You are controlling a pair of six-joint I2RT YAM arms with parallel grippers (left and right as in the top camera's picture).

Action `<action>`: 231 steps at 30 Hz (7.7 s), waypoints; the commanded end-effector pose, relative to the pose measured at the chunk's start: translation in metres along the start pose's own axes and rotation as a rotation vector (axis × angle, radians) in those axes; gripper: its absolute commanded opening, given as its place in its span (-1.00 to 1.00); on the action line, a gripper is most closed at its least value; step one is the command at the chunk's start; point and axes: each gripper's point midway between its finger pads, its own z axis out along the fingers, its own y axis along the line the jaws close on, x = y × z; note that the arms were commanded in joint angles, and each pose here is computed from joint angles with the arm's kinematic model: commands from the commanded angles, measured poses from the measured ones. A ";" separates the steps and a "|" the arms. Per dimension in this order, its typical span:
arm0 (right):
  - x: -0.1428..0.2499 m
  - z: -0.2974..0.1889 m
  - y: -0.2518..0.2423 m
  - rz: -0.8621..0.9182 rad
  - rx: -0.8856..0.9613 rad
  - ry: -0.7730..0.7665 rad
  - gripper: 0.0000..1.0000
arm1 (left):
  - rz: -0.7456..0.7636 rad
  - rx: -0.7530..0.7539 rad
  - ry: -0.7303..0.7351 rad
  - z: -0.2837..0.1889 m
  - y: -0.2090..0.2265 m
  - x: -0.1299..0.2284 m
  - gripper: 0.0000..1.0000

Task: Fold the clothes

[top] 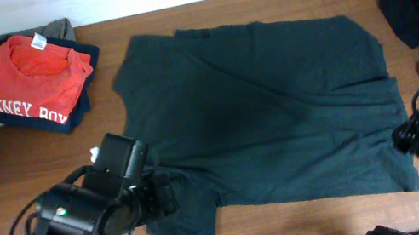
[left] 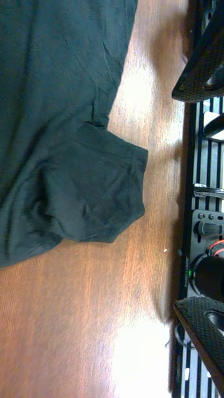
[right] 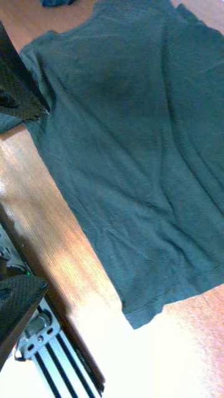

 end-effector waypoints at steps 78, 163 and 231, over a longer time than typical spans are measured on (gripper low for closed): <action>0.056 0.095 -0.038 0.087 0.038 0.213 0.78 | -0.261 -0.105 0.492 0.196 0.027 0.088 -0.76; 0.025 0.210 -0.170 0.701 0.555 0.085 0.52 | -0.252 -0.049 0.503 0.196 0.018 0.087 -0.98; -0.014 0.174 -0.153 0.708 0.588 0.185 -0.92 | -0.096 0.113 0.213 0.088 -0.006 0.023 -0.99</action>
